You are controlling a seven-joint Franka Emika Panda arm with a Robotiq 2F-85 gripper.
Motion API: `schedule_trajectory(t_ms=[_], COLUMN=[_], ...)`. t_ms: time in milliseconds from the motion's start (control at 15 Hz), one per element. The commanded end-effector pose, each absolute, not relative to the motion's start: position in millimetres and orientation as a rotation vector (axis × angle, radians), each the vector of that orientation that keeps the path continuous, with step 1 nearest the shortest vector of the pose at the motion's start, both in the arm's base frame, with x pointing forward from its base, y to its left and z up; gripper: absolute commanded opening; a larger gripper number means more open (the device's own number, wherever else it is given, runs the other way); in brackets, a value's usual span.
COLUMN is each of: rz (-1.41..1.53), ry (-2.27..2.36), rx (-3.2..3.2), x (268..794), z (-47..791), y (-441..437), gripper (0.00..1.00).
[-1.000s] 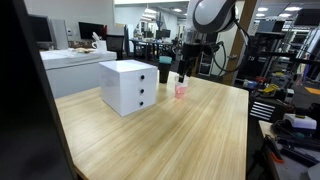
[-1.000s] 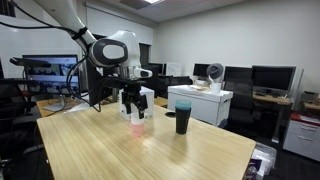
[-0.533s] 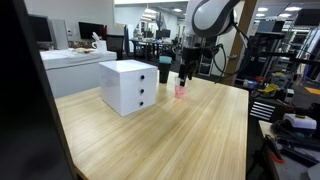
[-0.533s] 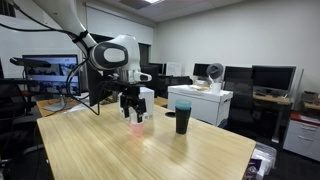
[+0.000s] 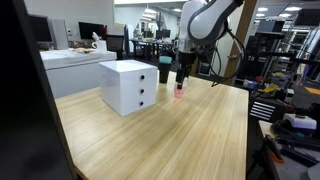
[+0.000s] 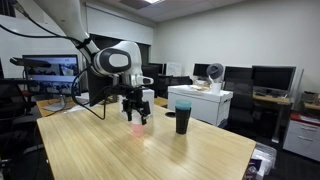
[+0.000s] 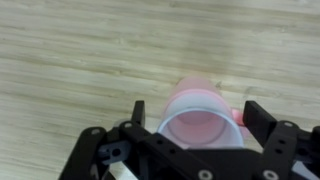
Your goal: Pick up the blue cup and put it in the black cup, pick up the stacked white and orange cups and put them in the blue cup, pick up the stacked white and pink cups and put them in the white cup
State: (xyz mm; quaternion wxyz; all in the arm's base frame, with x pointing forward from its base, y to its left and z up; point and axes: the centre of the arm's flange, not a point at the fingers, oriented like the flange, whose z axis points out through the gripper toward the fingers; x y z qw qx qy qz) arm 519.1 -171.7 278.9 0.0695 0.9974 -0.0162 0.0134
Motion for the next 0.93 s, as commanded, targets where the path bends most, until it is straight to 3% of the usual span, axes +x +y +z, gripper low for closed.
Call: schedule_trajectory(t_ms=[0, 200, 267, 600, 867], rz=[0.059, 0.05, 0.046, 0.042, 0.024], ry=[-0.053, -0.046, -0.045, -0.024, -0.014], rx=[2.975, 2.973, 2.974, 2.967, 2.975], x=[527, 528, 528, 529, 525], z=[272, 268, 266, 264, 274], y=[-175, -175, -176, -175, -172], gripper=[1.0, 1.0, 0.79, 0.45, 0.44])
